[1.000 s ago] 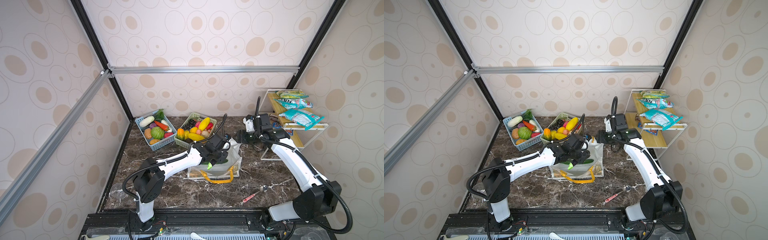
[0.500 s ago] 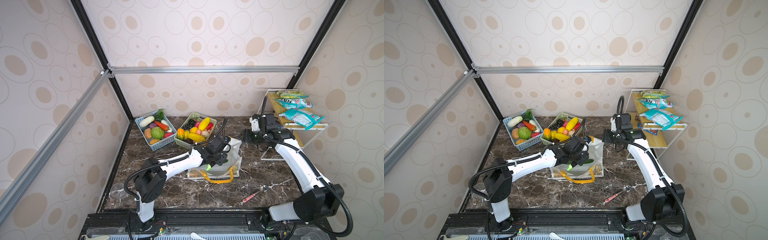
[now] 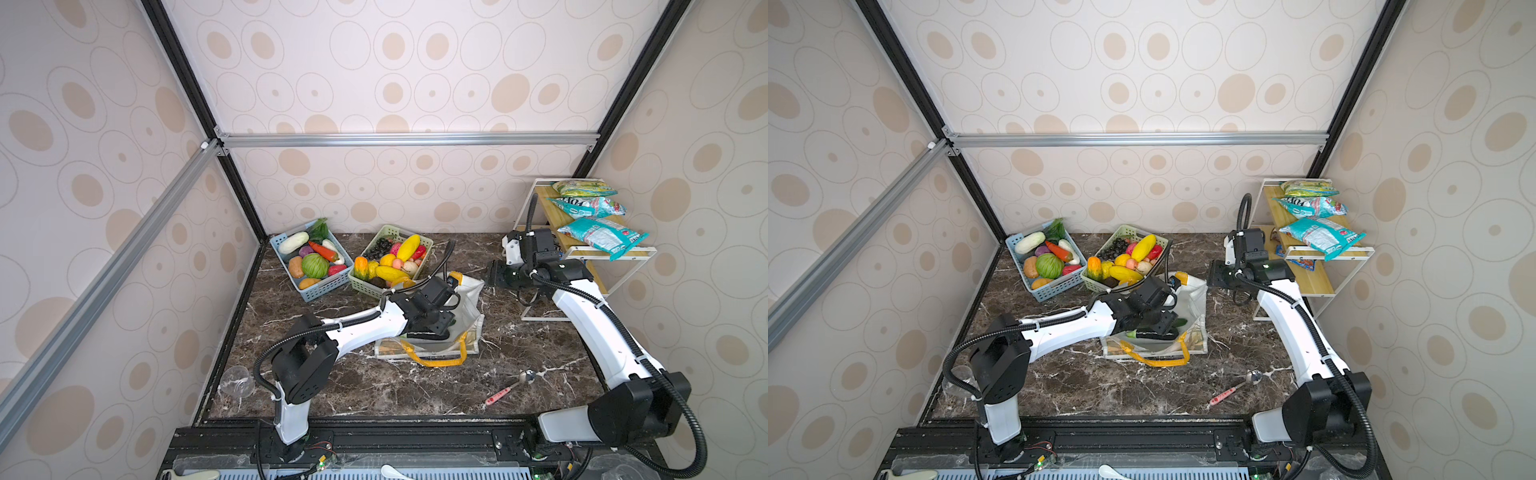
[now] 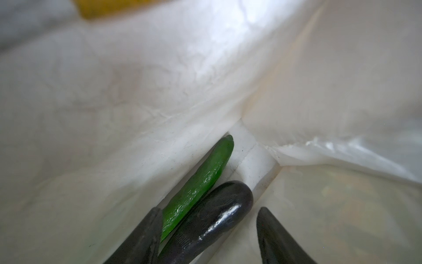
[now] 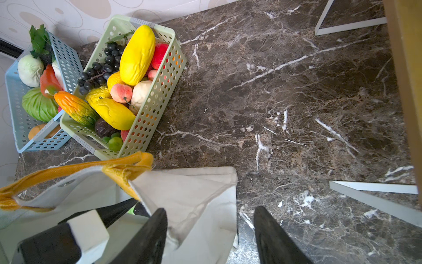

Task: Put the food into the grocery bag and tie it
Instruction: 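Open the left gripper to release the eggplant inside the tote, then move the open left gripper back over the green fruit basket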

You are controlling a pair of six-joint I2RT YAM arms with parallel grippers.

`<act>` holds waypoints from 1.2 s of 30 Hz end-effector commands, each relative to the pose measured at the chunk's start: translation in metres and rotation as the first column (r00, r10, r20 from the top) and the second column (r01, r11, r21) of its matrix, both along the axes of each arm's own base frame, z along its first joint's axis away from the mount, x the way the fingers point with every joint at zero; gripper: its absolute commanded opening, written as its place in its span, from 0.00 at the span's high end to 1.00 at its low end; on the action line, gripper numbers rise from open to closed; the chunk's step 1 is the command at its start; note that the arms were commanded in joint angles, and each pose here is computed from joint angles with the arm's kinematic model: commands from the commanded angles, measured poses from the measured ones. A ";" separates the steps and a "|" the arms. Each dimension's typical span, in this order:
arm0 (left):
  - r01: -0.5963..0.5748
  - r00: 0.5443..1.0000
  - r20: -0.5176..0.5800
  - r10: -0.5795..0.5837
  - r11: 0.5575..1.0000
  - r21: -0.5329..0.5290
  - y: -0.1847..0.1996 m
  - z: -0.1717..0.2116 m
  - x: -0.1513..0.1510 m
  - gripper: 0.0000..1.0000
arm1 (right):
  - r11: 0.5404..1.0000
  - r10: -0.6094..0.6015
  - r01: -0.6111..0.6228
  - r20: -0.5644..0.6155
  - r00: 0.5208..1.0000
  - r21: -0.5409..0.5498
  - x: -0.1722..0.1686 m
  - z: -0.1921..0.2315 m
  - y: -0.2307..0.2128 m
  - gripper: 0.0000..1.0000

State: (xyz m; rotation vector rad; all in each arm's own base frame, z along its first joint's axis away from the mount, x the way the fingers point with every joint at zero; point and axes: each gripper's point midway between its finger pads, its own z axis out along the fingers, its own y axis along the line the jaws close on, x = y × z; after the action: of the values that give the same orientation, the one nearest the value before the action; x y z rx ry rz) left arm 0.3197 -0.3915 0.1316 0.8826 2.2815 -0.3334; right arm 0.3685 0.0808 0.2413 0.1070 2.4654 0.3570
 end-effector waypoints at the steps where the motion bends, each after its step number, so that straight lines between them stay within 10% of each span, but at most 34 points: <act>1: -0.004 0.999 0.045 0.007 0.998 -0.063 -0.009 0.037 0.003 0.33 | 1.000 0.004 -0.004 -0.002 1.000 -0.002 -0.006 0.001 -0.002 0.37; 16: -0.083 0.980 0.162 0.116 0.978 -0.193 0.004 0.135 0.024 0.31 | 1.000 0.015 -0.015 0.002 1.000 0.014 -0.006 0.004 0.001 0.37; 36: -0.393 0.855 0.236 0.462 0.874 -0.286 0.143 0.182 0.094 0.31 | 0.999 0.034 -0.034 -0.006 0.999 0.039 -0.003 0.002 0.007 0.37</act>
State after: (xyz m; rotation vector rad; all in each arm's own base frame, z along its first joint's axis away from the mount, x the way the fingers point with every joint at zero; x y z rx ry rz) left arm 0.4062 -0.2713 0.3106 0.3386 2.0395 -0.2713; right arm 0.3659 0.0885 0.2412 0.0864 2.4728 0.4141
